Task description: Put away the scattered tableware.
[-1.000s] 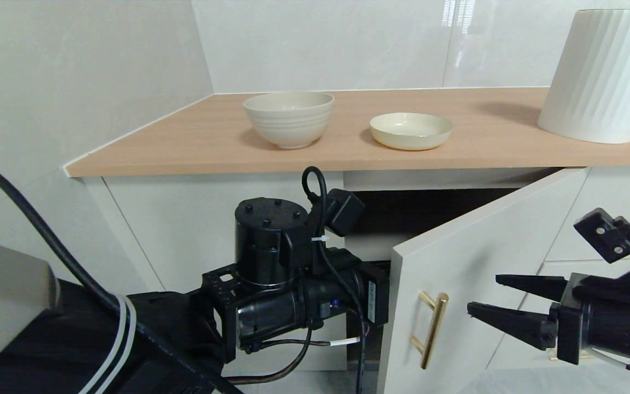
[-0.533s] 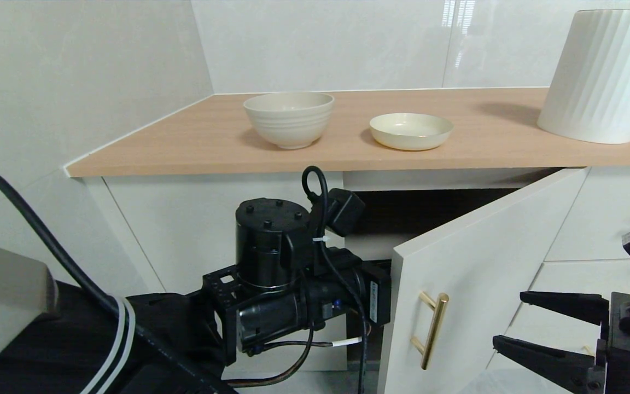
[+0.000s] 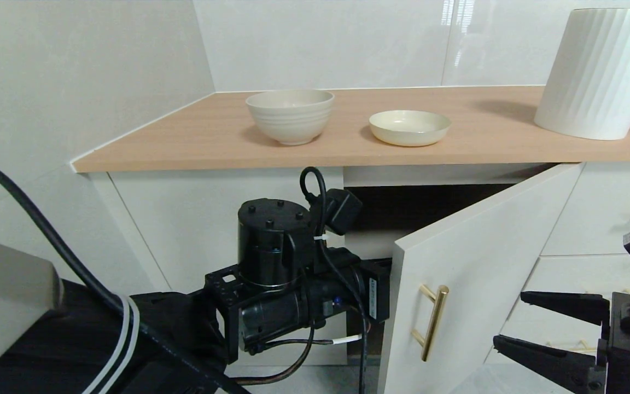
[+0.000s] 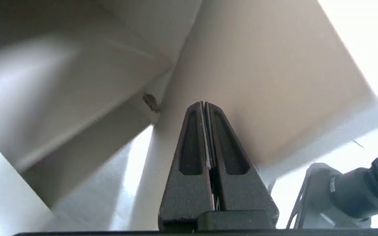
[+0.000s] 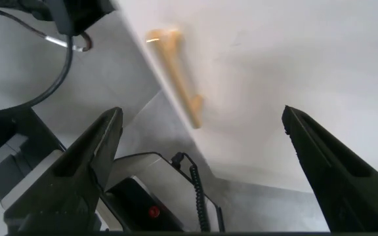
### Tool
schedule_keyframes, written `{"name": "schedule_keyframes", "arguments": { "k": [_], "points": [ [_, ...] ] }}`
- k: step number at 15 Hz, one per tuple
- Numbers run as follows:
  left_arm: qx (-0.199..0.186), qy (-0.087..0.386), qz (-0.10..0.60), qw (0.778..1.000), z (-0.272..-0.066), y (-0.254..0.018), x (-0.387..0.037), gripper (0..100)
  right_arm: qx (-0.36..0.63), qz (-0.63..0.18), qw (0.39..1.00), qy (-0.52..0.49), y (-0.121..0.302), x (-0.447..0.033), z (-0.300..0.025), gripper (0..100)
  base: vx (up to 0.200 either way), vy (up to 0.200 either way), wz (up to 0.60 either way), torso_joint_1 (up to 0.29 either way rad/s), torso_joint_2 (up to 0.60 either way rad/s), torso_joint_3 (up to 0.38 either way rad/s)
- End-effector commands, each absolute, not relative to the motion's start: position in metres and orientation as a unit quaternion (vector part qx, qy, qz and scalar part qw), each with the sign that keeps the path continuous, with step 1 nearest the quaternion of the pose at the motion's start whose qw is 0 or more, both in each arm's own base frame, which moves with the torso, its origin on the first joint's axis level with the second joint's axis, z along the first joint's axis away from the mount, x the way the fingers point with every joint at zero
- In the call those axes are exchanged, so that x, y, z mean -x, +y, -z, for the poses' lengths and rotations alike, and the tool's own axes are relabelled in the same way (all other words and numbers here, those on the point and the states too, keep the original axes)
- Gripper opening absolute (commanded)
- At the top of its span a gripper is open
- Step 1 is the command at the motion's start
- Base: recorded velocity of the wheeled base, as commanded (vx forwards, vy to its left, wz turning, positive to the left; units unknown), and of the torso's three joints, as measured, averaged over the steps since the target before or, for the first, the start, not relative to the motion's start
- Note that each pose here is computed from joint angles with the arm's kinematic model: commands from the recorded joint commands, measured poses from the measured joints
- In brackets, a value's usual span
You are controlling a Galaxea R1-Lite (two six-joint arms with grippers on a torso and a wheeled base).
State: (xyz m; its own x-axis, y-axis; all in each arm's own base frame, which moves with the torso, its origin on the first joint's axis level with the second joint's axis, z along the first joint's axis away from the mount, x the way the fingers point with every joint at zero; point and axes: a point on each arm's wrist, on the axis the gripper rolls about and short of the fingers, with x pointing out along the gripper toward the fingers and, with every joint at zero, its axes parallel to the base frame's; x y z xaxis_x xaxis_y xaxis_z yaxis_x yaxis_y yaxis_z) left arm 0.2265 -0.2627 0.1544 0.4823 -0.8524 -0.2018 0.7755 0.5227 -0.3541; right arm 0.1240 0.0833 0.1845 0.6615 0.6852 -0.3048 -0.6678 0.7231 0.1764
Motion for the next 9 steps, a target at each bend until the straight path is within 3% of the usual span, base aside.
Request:
{"name": "schedule_keyframes", "arguments": {
  "k": [1, 9],
  "points": [
    [0.108, 0.178, 0.487, 0.848, -0.156, -0.269, -0.223, 0, -0.024, -0.372, 0.911, 0.178, 0.083, -0.124, -0.184, 100, -0.200, 0.000, 0.00, -0.007, 0.00, 0.002],
    [0.095, 0.204, 0.487, 0.844, -0.153, -0.287, -0.227, 0, -0.032, -0.377, 0.916, 0.136, 0.077, -0.114, -0.199, 100, 0.000, 0.000, 0.00, 0.000, 0.00, 0.000]
  ]
}}
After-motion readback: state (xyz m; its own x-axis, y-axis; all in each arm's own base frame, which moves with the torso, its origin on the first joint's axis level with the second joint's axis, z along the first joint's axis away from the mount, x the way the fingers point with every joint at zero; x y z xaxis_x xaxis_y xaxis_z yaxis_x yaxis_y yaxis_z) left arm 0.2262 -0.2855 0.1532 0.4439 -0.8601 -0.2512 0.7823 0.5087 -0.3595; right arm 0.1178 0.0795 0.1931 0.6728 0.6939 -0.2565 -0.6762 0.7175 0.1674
